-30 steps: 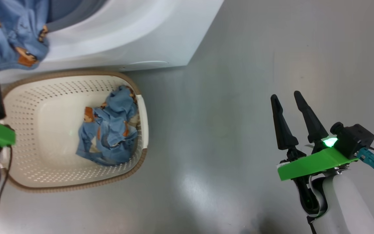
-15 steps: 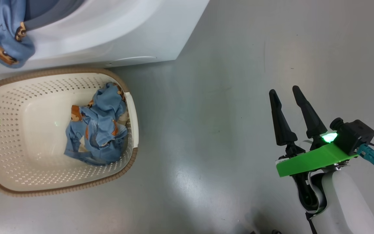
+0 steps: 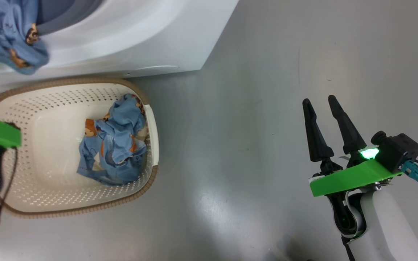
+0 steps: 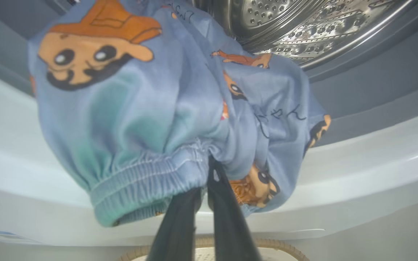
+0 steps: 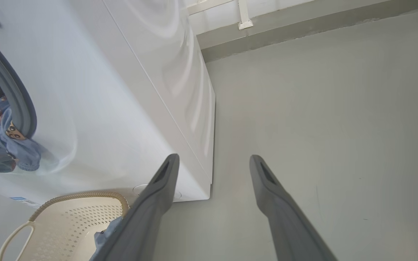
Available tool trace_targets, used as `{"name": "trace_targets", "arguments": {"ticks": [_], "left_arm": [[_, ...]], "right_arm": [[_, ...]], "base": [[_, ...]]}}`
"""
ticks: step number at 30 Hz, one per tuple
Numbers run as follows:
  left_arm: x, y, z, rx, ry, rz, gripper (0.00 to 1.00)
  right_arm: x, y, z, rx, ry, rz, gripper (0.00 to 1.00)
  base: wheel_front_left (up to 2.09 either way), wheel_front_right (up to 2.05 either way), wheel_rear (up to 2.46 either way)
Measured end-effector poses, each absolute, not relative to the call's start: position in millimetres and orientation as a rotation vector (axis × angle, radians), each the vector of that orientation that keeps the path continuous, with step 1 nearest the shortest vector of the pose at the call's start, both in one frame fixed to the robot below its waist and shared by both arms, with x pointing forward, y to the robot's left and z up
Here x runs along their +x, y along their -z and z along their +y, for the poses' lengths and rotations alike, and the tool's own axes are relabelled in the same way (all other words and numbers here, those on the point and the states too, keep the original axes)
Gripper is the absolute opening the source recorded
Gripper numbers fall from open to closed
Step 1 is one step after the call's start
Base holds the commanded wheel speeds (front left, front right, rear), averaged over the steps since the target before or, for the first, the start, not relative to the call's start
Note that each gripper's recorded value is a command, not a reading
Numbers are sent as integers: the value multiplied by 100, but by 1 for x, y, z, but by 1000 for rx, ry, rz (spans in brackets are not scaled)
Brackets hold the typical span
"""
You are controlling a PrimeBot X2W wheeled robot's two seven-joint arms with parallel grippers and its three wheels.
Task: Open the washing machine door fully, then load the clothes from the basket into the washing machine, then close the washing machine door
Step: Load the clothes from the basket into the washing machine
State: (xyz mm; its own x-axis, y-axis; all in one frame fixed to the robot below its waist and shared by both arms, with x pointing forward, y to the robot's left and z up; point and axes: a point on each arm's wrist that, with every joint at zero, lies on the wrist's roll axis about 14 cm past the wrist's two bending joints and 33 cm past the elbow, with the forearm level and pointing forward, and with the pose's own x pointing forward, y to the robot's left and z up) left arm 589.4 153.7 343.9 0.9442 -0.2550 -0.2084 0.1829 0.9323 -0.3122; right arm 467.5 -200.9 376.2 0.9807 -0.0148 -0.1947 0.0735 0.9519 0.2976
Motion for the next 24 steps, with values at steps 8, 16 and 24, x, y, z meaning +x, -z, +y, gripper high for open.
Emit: {"name": "trace_targets", "arguments": {"ticks": [8, 16, 24], "left_arm": [[584, -380, 137, -326, 297, 152, 0], [613, -423, 122, -314, 382, 59, 0], [666, -443, 113, -361, 370, 75, 0]], "right_arm": [[469, -380, -196, 336, 37, 182, 100], [468, -381, -192, 350, 27, 184, 100], [462, -385, -198, 350, 44, 181, 100]], "base": [[0, 0, 0], [0, 0, 0], [0, 0, 0]]}}
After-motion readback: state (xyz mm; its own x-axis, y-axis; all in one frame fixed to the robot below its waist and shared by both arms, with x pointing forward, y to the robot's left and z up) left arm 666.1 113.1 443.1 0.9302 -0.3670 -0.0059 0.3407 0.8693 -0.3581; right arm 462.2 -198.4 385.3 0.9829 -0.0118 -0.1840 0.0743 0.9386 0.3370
